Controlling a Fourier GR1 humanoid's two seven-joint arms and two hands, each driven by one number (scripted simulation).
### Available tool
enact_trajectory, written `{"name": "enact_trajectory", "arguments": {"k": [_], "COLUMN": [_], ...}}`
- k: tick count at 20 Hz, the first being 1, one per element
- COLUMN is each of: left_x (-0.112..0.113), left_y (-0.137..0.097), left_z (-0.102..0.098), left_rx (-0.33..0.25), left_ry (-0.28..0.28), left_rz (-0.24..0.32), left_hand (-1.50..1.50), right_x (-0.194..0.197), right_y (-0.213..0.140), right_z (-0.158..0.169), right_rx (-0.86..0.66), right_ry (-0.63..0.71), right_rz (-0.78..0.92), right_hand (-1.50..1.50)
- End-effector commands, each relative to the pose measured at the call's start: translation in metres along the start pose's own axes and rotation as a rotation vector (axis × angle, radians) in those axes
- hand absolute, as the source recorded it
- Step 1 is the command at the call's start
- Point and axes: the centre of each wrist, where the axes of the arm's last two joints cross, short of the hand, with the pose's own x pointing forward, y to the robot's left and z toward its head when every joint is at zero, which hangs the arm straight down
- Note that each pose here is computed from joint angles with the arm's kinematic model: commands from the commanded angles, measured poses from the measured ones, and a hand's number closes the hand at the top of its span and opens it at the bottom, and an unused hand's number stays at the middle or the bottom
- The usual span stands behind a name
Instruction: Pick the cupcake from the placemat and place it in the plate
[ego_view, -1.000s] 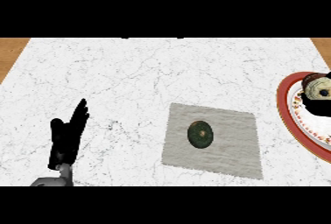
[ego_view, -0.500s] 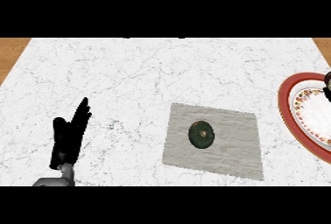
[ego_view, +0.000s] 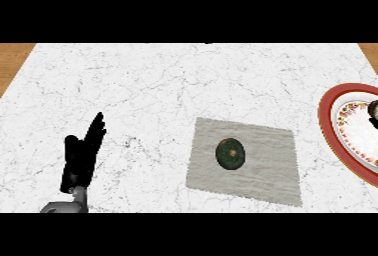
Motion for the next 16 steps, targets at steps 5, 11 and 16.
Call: {"name": "enact_trajectory", "arguments": {"k": [5,11,16], "left_x": [-0.012,0.007,-0.002], "left_y": [-0.003,-0.011,0.015], "left_z": [0.002,-0.003,0.001], "left_rx": [0.011,0.0,0.032], "left_ry": [-0.001,-0.003,0.021], "left_rz": [-0.012,-0.005,-0.001], "left_hand": [0.0,0.0,0.0], "right_x": [-0.031,-0.026,-0.05], "right_y": [0.02,0.01,-0.011], "right_z": [-0.011,-0.017,-0.012], "right_rx": [0.262,0.193,0.019], "right_ry": [0.056,-0.187,-0.268], "right_rz": [0.041,-0.217,-0.638], "right_hand": [-1.5,-1.5,-1.5]}}
